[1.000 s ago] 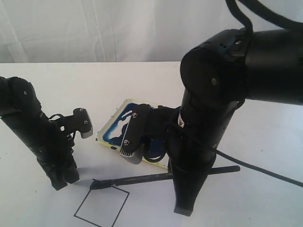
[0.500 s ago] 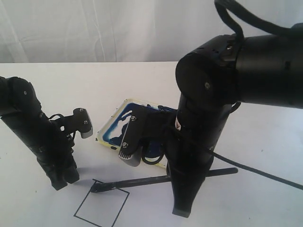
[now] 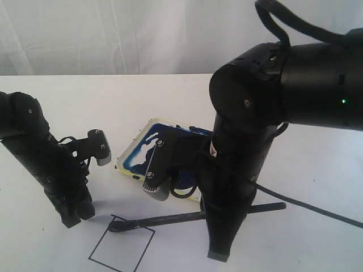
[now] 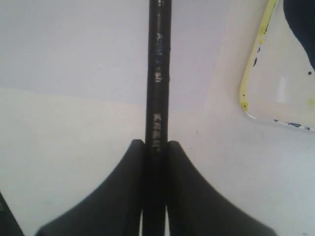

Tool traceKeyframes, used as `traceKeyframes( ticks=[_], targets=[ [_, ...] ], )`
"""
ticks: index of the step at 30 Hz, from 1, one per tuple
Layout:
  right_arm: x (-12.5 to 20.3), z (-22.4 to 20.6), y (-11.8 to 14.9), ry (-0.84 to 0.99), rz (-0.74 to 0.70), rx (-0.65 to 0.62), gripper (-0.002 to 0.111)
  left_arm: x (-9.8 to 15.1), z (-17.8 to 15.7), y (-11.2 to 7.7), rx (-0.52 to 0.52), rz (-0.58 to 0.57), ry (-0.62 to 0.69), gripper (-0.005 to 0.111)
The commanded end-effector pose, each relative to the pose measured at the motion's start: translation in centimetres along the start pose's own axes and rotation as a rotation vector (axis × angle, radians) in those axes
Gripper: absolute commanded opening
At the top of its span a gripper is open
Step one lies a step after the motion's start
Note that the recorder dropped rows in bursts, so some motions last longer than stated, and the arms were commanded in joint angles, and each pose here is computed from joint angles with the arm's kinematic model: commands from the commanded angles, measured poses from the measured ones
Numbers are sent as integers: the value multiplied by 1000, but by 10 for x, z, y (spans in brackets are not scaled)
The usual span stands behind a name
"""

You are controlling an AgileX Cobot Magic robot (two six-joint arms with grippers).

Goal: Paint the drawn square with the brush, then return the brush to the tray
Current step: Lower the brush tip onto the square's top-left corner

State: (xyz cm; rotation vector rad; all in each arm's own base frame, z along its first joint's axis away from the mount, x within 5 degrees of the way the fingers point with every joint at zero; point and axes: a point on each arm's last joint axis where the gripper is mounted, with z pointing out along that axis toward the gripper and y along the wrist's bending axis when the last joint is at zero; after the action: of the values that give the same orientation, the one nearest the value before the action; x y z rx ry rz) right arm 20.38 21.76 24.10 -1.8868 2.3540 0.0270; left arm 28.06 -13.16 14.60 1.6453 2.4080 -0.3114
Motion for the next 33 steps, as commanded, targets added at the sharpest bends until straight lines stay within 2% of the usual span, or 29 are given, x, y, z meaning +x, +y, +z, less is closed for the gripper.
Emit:
traceKeyframes(
  ticks=[1, 33],
  targets=[
    [3, 1, 3, 35, -4, -29, 0, 4, 8, -4, 34, -9, 30, 42],
    [0, 1, 0, 0, 70, 0, 0, 4, 8, -5, 43, -9, 34, 42]
  ],
)
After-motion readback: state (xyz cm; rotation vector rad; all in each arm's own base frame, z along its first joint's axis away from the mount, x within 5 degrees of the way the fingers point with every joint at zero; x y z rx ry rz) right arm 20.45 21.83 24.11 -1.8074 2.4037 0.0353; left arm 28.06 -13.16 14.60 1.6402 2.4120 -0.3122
